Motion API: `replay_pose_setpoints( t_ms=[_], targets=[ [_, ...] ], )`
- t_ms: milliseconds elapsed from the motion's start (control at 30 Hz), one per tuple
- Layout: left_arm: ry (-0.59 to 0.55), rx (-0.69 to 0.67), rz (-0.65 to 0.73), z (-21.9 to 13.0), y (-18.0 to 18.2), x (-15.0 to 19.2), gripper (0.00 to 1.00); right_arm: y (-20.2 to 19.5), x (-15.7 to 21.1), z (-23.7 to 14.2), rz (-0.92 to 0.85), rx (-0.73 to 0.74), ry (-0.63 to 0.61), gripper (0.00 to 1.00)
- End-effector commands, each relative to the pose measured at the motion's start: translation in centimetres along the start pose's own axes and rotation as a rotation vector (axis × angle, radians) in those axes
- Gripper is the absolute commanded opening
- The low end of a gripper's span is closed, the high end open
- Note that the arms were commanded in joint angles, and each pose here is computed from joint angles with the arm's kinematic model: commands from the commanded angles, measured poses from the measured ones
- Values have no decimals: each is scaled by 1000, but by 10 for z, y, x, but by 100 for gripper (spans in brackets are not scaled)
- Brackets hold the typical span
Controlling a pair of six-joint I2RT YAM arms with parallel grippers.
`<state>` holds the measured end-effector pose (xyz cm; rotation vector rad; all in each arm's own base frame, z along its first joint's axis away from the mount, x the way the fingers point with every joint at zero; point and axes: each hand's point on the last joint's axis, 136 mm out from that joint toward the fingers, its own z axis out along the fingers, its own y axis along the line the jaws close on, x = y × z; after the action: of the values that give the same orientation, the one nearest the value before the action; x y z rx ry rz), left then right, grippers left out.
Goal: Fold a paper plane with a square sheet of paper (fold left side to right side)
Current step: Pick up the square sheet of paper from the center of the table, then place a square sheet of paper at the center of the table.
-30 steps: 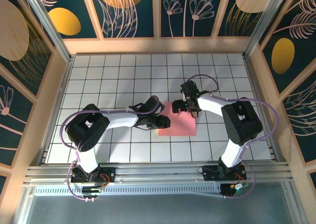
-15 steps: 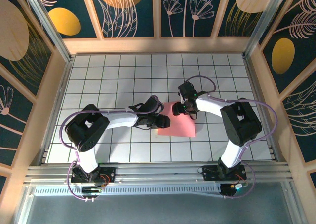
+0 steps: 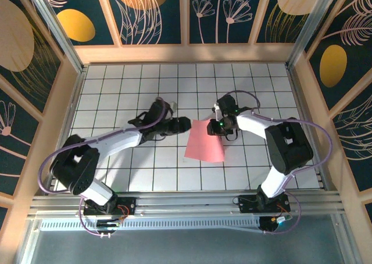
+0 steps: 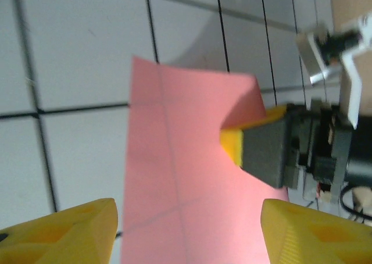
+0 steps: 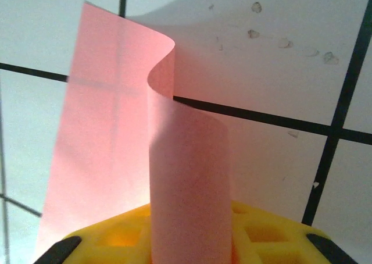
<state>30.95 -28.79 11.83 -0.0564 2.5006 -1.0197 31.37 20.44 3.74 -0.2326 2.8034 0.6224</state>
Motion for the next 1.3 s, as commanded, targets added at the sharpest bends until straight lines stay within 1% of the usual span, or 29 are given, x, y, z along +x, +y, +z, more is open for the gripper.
replay_pose_setpoints(
  t_ms=[0,200,267,433,533,633,767,900,1133,1267],
  targets=[
    [-29,40,-36,-13,15,-7,68,20,-7,-15,24,-150,-32,27],
    [-122,167,-110,-43,38,-26,72,35,-18,-31,57,-277,-71,23],
    [-154,225,-114,-53,40,-31,73,41,-22,-37,66,-322,-82,22],
    [-249,387,-77,-83,36,-45,81,63,-36,-61,58,-447,-121,20],
    [-281,469,-17,-97,27,-48,84,77,-45,-79,31,-504,-148,20],
    [-293,529,56,-104,14,-49,87,90,-54,-99,0,-554,-177,19],
    [-296,599,151,-113,-3,-49,87,113,-67,-133,-59,-629,-221,19],
    [-285,657,203,-118,-16,-51,88,133,-75,-164,-110,-705,-253,18],
    [-262,767,258,-128,-39,-53,89,164,-74,-207,-185,-851,-286,18],
    [-238,816,321,-129,-59,-48,91,180,-68,-223,-247,-914,-284,18]
  ],
)
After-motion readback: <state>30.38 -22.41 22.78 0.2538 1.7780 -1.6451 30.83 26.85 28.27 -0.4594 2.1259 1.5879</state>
